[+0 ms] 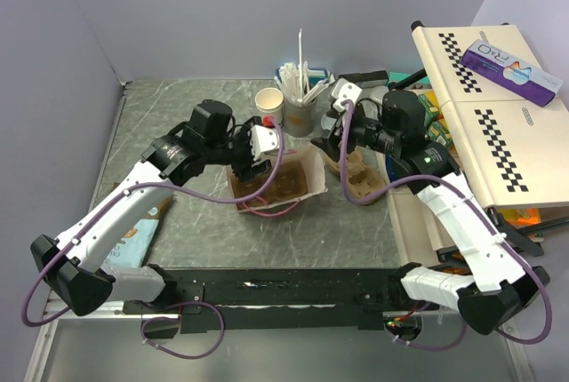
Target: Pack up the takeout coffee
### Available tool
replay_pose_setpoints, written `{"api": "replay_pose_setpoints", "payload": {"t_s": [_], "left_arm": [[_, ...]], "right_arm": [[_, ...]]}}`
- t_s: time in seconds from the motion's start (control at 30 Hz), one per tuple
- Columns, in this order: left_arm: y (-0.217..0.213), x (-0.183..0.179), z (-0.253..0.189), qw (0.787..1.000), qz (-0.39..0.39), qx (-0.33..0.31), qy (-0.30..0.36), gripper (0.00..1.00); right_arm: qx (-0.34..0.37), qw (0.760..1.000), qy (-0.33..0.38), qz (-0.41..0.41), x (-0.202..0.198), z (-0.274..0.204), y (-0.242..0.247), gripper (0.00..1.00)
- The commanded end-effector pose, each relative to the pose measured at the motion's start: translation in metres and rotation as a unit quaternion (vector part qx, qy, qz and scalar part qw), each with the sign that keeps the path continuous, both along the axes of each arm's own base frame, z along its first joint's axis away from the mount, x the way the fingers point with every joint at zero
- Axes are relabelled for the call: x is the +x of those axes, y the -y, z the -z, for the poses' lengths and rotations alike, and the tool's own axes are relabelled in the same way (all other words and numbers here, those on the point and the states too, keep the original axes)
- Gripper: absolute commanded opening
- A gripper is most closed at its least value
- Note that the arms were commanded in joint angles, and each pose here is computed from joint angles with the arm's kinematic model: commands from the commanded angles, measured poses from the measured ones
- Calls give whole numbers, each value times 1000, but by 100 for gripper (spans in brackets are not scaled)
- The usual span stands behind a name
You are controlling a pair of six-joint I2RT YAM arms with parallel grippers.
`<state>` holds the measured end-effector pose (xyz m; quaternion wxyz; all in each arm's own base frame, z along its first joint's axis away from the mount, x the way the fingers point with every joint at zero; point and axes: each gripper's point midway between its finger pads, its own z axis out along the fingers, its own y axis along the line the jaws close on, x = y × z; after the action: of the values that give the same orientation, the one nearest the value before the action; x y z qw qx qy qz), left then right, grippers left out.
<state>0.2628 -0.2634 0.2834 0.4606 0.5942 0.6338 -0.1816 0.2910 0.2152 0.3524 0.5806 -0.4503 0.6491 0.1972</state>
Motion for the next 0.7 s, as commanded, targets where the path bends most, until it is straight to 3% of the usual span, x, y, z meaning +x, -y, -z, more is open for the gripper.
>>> {"api": "replay_pose_setpoints", "payload": {"t_s": [0.0,0.13,0.3,0.47,0.57,0.67], "left_arm": [[7,12,-53,997,-21,-74,25,81],[2,17,-102,991,-32,-120,44,90],[-40,50,-145,972,-140,-171,77,99],[-107,102,-131,943,-280,-166,65,99],[-140,127,-114,930,-326,-166,40,99],[-156,148,-89,936,-324,-139,12,99]], "right_arm": [[21,999,-8,-25,-1,-18,-7,80],[19,998,-29,-51,3,-16,-14,80],[30,998,-39,-49,22,-22,-20,80],[40,997,-51,-51,24,-23,-22,80],[39,997,-47,-48,25,-23,-21,80],[35,997,-46,-49,26,-23,-21,80]]}}
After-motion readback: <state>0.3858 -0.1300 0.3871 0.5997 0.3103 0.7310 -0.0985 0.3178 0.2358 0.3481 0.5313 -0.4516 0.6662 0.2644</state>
